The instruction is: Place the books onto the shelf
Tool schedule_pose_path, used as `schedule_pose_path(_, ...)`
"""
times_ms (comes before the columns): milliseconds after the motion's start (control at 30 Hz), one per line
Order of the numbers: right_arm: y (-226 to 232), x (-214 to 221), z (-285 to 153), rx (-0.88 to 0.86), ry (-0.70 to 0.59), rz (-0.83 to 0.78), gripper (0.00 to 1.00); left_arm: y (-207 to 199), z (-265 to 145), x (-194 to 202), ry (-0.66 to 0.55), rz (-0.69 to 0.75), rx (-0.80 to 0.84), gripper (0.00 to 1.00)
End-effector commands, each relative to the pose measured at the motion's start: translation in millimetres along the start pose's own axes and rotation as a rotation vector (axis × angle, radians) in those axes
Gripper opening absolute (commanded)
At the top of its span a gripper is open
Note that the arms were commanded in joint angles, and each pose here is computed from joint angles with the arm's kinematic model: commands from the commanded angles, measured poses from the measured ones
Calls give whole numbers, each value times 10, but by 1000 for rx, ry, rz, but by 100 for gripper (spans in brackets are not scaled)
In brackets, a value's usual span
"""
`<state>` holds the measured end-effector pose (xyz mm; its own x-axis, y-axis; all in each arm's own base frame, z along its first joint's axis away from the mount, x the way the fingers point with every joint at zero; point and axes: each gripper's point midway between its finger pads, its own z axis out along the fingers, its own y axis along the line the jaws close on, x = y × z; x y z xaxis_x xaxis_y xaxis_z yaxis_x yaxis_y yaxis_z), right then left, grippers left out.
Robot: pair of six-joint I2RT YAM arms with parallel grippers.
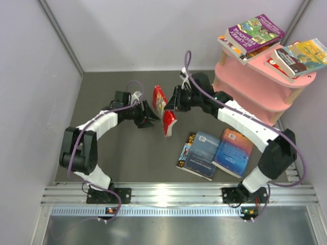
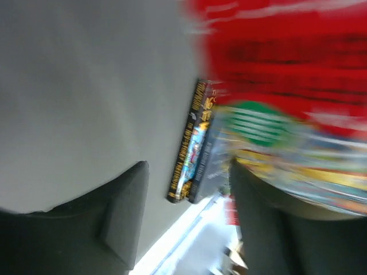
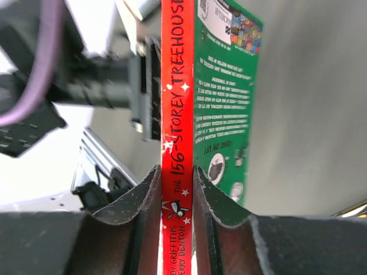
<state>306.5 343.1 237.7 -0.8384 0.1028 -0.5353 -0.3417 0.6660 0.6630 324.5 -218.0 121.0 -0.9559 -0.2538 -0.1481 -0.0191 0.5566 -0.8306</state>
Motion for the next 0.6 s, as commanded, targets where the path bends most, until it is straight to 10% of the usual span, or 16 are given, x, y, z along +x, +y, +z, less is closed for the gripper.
schedule_pose_path(0, 690, -449, -655, -115, -164, -164, 0, 31, -294, -154, -143, 85, -155, 72)
schedule_pose_path(567, 892, -2146, -4013, 116, -1077, -205, 0, 178, -522, -69, -215, 43, -222, 70)
